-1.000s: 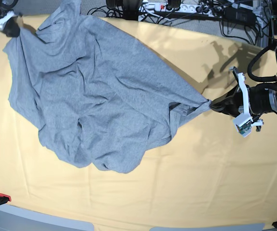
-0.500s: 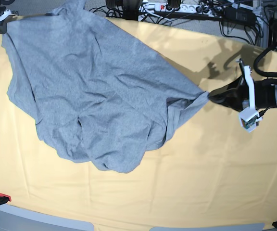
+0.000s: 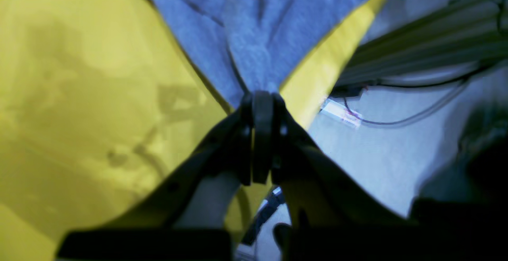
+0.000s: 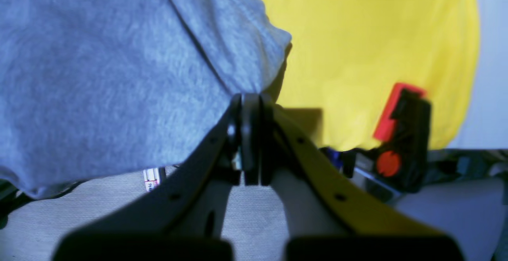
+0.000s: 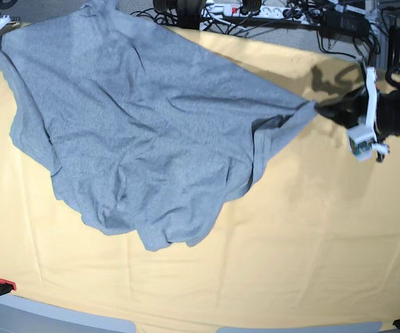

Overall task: Layout the t-shirt on the table in an organized manner, then fold the t-shirt properly
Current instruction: 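Stretch the shirt flat by pulling both grippers apart, then release the shirt with the left gripper and withdraw it, then move the left gripper over the bunched fold in the shirt's middle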

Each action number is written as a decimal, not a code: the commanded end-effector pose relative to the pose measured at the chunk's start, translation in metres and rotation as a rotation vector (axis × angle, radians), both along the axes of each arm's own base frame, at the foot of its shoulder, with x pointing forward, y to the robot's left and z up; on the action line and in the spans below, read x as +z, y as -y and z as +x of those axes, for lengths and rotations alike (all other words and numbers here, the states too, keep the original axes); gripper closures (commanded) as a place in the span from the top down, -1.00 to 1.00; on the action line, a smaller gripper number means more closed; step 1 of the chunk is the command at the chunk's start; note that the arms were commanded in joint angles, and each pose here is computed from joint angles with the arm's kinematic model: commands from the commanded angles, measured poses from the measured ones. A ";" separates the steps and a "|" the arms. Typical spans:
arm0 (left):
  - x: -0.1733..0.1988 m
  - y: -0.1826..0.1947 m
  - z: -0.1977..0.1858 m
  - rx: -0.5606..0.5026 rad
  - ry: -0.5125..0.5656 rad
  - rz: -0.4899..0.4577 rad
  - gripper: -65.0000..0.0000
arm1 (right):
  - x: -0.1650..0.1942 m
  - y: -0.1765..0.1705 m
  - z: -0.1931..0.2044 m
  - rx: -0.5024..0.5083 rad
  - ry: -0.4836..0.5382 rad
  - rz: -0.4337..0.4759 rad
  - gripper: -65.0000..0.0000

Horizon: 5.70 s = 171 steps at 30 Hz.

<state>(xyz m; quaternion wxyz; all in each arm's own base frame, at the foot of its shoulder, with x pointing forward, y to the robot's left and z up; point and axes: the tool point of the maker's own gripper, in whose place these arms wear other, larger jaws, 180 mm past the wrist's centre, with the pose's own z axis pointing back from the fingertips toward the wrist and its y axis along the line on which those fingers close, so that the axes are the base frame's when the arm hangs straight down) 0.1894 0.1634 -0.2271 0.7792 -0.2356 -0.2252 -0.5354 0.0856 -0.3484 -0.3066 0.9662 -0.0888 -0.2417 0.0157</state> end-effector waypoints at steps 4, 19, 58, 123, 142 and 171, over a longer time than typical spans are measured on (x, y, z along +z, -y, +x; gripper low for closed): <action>0.000 0.006 -0.026 -0.085 -0.022 0.038 -1.00 | 0.011 0.008 0.004 0.023 0.006 -0.045 -1.00; -0.022 -0.004 -0.048 -0.093 -0.085 0.124 -0.36 | 0.012 0.006 0.005 0.039 0.005 -0.041 -0.73; -0.070 -0.002 0.175 0.651 -0.087 -0.532 0.04 | 0.018 0.003 0.017 0.037 0.084 -0.019 0.08; -0.046 0.233 0.119 0.110 -0.527 -0.825 -0.50 | 0.023 -0.005 0.026 0.055 0.145 0.019 0.08; 0.045 0.214 0.190 0.082 -0.276 -0.894 0.47 | 0.024 -0.005 0.026 0.054 0.146 0.020 0.08; -0.070 0.051 0.203 0.422 -0.182 -0.275 0.47 | 0.024 -0.006 0.027 0.054 0.148 0.023 0.08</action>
